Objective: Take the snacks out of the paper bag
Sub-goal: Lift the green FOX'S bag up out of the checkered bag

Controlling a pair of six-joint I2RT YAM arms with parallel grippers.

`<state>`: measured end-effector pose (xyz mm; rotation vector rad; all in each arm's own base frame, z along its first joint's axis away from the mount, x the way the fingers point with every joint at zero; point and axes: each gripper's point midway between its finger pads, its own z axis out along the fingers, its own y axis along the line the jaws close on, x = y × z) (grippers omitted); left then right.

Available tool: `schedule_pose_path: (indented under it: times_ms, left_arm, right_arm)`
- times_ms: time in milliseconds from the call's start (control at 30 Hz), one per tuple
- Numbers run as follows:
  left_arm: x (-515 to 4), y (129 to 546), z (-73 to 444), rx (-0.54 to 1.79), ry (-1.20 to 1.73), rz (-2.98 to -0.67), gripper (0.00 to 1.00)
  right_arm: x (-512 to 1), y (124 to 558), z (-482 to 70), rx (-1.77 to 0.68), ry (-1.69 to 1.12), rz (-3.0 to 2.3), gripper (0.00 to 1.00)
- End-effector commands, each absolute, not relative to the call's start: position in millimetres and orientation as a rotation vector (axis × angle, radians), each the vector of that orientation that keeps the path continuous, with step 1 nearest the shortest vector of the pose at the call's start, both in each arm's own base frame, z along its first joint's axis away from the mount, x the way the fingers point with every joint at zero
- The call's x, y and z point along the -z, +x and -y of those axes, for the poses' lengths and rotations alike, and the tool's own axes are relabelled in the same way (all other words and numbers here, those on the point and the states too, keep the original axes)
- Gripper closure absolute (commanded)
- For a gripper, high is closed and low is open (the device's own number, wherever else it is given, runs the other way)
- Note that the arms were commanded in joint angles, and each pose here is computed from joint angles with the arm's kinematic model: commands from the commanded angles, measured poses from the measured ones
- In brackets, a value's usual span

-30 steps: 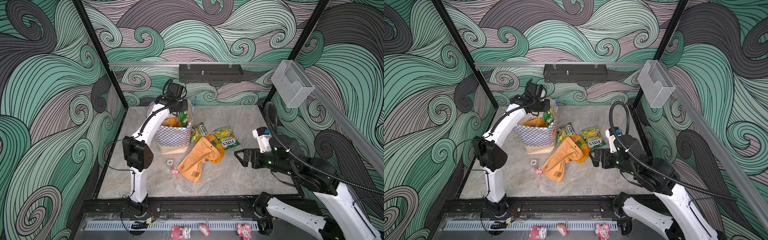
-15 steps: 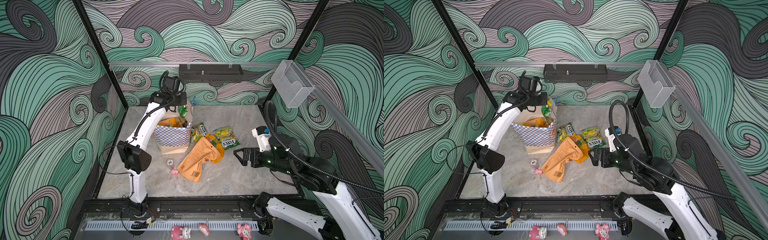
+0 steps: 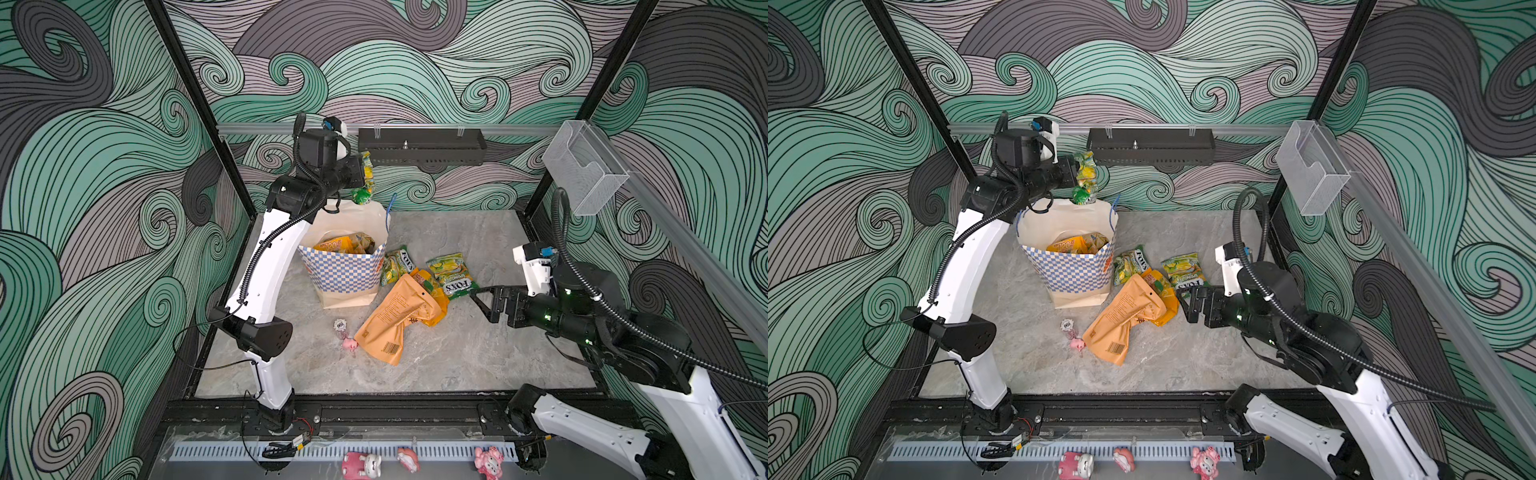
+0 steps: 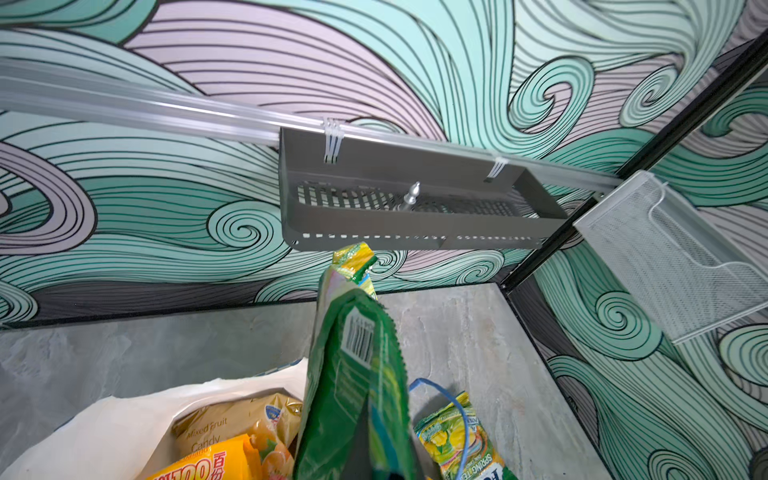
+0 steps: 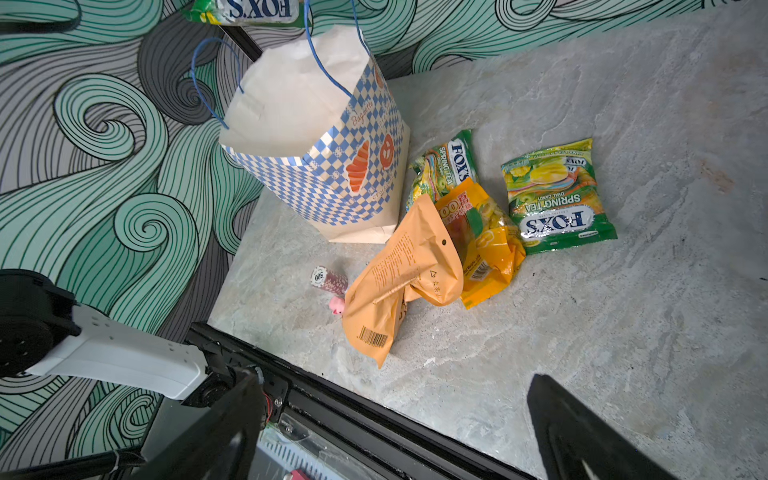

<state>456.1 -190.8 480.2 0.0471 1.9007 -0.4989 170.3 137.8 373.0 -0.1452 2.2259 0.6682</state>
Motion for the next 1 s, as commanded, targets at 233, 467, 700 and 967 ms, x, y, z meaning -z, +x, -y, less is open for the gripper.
schedule_pose_path:
  times_ms: [233,467,700,967]
  left_arm:
    - [-589.9,400.9,210.4,0.740,0.080,-1.595,1.00]
    - [-622.3,371.5,235.2,0.823,0.138,-1.490,1.00]
    - [-624.9,355.3,267.5,0.881,0.195,-1.475,1.00]
    - [-612.7,345.3,305.2,0.930,0.252,-1.502,1.00]
  right_arm:
    - [-414.0,182.7,-125.9,-0.676,-0.046,-2.038,0.01]
    - [-416.4,182.8,-115.9,-0.651,-0.009,-2.006,0.01]
    - [-416.1,181.7,-103.8,-0.620,0.034,-1.981,0.01]
    - [-416.0,177.9,-81.7,-0.566,0.100,-1.930,0.01]
